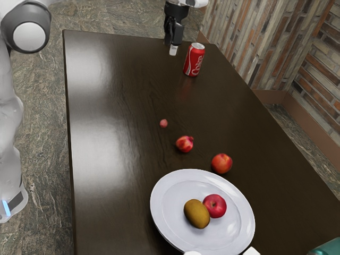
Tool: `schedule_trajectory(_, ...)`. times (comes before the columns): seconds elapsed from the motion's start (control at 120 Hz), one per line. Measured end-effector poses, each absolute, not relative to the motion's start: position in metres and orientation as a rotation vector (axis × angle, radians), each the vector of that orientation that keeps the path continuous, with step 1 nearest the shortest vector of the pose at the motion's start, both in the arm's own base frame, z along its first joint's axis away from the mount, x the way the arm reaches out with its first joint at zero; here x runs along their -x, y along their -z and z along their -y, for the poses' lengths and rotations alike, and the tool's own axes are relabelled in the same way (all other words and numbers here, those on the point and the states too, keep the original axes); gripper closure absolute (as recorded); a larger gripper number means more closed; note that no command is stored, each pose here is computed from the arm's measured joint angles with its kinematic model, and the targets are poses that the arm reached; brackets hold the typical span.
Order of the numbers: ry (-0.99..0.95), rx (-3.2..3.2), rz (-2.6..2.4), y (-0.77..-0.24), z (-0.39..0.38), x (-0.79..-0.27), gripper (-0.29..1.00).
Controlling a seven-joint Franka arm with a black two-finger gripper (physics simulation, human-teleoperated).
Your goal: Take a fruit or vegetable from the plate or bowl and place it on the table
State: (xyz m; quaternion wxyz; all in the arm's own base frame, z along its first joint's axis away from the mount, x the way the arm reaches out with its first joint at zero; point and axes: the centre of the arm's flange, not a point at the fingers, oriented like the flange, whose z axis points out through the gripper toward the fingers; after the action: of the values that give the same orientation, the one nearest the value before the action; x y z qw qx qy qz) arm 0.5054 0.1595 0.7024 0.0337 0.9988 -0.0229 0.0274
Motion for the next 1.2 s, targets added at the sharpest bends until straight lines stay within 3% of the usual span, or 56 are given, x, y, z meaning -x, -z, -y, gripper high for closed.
schedule_trajectory(0.183, -0.224, -3.104, -0.160, -0.711, -0.271, -0.465, 0.02)
schedule_trajectory(0.275, -0.544, -3.221, -0.267, -0.825, -0.296, -0.404, 0.02)
schedule_trajectory(0.358, -0.398, -3.266, -0.341, -0.792, -0.327, -0.432, 0.02)
schedule_trajectory(0.475, -0.279, -3.245, 0.210, -0.749, -0.160, -0.549, 0.02)
schedule_trajectory(0.675, -0.202, -3.134, 0.340, -0.702, -0.094, -0.594, 0.02)
schedule_trajectory(0.758, -0.219, -3.088, 0.456, -0.700, -0.038, -0.601, 0.02)
schedule_trajectory(0.95, -0.164, -3.039, 0.722, -0.648, 0.094, -0.530, 0.02)
schedule_trajectory(1.058, -0.153, -3.072, 0.658, -0.597, 0.120, -0.554, 0.02)
schedule_trajectory(1.2, -0.206, -3.087, 0.523, -0.569, 0.140, -0.578, 0.02)
